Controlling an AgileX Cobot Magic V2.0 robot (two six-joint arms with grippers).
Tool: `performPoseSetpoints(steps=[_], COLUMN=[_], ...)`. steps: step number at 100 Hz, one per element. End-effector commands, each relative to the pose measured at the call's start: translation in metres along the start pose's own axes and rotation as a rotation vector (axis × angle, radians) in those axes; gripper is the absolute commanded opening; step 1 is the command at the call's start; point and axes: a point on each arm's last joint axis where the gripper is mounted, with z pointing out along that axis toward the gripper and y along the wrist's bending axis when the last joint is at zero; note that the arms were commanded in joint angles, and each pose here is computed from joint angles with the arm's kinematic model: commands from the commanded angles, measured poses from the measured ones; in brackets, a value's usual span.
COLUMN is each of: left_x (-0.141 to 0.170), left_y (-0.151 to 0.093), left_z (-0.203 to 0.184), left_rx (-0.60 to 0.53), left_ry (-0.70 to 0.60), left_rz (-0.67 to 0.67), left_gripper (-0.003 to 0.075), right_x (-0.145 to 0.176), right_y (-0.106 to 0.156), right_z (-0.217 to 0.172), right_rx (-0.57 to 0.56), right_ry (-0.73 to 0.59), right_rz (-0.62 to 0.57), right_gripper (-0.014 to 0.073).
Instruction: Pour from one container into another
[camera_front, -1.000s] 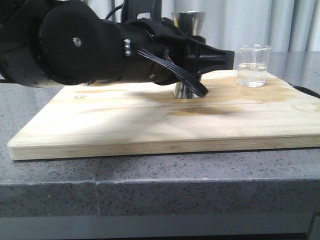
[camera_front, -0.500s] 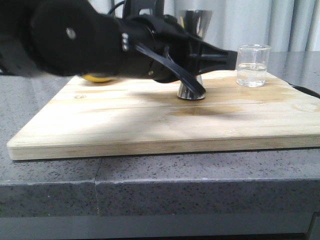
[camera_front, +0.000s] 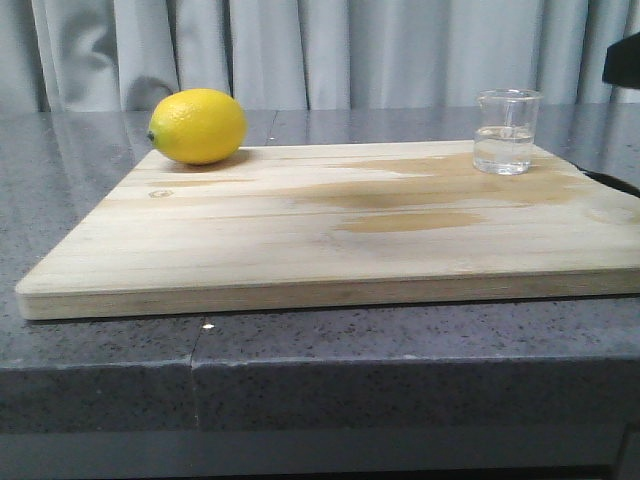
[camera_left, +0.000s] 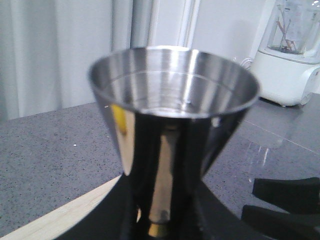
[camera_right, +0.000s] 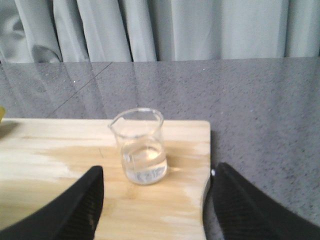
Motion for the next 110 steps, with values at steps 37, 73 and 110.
performPoseSetpoints(steps=[37,73,110], left_x=[-0.024,-0.024,-0.024], left_y=[-0.003,-0.003,-0.003], left_z=[-0.011,-0.011,-0.011], left_rx=[0.013,0.013,0.013], left_ry=[-0.077,-0.077,-0.077], left_rz=[-0.016,-0.016,-0.016], left_gripper=[-0.002,-0.002,-0.0019], right_x=[0.021,0.023,0.012], right_y=[0.01,0.009,0.009], right_z=[0.035,0.06,0.082], right_rx=[-0.149,-0.152,-0.139], right_ry=[-0.207,-0.223,-0.183], right_rz=[-0.051,-0.045,-0.061], right_gripper=[0.0534,0.0534,0.0534])
